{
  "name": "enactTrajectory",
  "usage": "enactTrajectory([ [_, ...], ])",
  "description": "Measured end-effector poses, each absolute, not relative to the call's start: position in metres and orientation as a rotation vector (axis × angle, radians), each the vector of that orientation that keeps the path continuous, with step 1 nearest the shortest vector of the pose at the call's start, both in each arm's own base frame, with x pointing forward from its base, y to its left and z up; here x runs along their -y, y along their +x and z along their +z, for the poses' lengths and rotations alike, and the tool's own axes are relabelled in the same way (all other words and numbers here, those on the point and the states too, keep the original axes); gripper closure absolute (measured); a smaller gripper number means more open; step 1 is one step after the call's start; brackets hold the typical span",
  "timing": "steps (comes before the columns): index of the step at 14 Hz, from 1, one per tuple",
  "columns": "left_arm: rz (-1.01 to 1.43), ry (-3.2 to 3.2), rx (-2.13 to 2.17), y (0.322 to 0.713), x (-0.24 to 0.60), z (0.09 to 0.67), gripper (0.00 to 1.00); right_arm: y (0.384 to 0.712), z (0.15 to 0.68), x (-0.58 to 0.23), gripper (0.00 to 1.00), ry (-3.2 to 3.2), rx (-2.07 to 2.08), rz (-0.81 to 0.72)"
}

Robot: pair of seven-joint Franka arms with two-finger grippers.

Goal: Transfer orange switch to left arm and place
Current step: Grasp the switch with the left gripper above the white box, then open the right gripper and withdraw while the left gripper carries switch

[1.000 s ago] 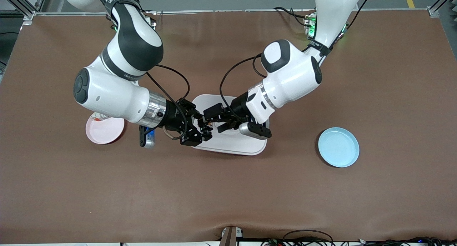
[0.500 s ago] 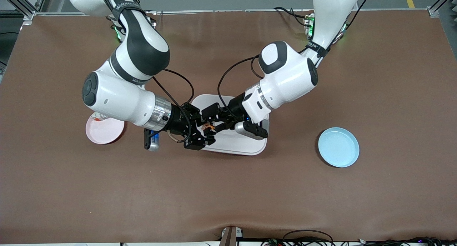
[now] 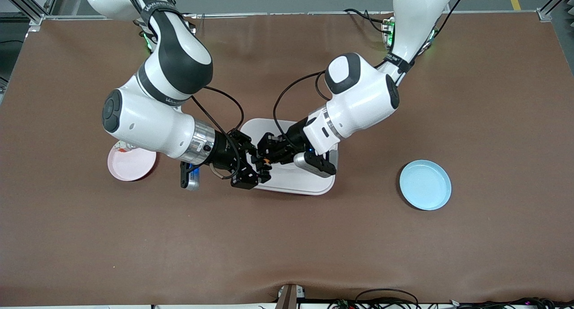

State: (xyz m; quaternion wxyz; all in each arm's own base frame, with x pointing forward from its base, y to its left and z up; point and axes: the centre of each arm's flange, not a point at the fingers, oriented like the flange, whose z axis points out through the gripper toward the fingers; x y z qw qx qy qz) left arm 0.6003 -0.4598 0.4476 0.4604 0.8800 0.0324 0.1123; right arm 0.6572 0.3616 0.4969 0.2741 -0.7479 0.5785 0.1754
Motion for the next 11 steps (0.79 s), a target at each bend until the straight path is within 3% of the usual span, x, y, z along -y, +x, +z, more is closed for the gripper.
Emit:
enactTrajectory([
  [3, 0.277, 2.165, -0.079, 0.600, 0.460, 0.448, 0.67, 0.657, 0.497, -0.362, 0.27, -2.011, -1.555, 0.471],
  [4, 0.277, 2.166, -0.078, 0.600, 0.460, 0.448, 0.67, 0.658, 0.496, -0.362, 0.22, -2.012, -1.556, 0.472],
  [6, 0.279, 2.166, -0.082, 0.602, 0.458, 0.447, 0.67, 0.658, 0.496, -0.361, 0.02, -2.012, -1.557, 0.470],
  [11, 0.281, 2.159, -0.080, 0.605, 0.454, 0.454, 0.67, 0.662, 0.494, -0.348, 0.00, -2.114, -1.463, 0.416],
])
